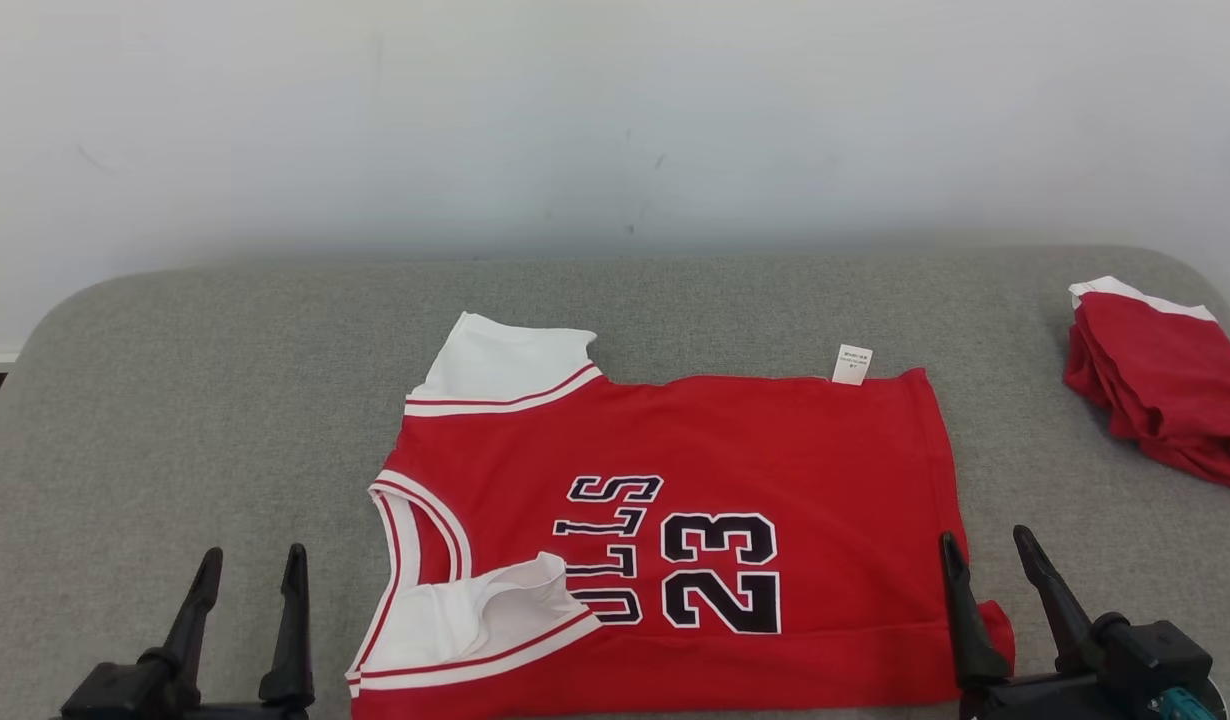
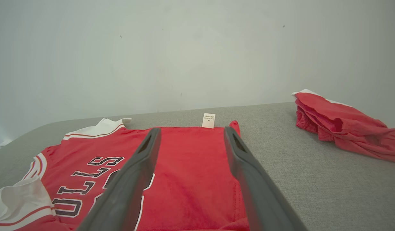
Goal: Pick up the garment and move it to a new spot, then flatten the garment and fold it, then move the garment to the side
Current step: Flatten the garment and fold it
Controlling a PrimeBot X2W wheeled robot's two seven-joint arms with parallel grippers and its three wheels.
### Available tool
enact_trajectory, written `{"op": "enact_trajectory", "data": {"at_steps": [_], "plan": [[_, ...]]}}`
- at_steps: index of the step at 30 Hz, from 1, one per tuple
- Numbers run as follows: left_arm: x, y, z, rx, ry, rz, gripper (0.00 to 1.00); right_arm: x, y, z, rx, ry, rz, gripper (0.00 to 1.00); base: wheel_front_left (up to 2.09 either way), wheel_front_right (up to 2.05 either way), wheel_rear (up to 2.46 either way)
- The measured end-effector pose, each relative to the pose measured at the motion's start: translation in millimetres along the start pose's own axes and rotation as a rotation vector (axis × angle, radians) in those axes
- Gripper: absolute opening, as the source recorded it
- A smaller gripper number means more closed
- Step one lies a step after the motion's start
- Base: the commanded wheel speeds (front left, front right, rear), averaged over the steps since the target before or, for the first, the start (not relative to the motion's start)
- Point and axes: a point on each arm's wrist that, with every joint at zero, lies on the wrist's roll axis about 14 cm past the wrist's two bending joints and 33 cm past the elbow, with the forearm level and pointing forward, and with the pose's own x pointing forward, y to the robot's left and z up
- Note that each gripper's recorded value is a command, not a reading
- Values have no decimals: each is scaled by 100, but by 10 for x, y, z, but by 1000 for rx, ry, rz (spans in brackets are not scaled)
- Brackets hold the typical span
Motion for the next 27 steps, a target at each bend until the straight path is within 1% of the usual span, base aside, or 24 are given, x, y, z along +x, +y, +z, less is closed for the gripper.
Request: {"op": "enact_trajectory", "data": {"at_steps": [2, 4, 7, 20, 24, 27], "plan": [[-22, 17, -27, 20, 12, -4, 100, -8, -4, -6, 0, 5, -4, 100, 0, 0, 0], [-43, 32, -87, 28, 42, -2, 100, -18, -1, -6, -3, 7, -5, 100, 0, 0, 0], [-48, 47, -79, 33, 46, 6, 100, -40, 14, -23, -4, 18, -5, 100, 0, 0, 0], [-59, 62, -28, 16, 53, 22, 100, -66, 20, 9, -13, 24, -6, 100, 0, 0, 0], [-54, 38, -41, -18, 55, 16, 100, -76, 1, -1, -12, 27, -12, 100, 0, 0, 0], [-48, 33, -62, -17, 62, 13, 100, -81, -40, -9, -12, 30, -25, 100, 0, 0, 0]]}}
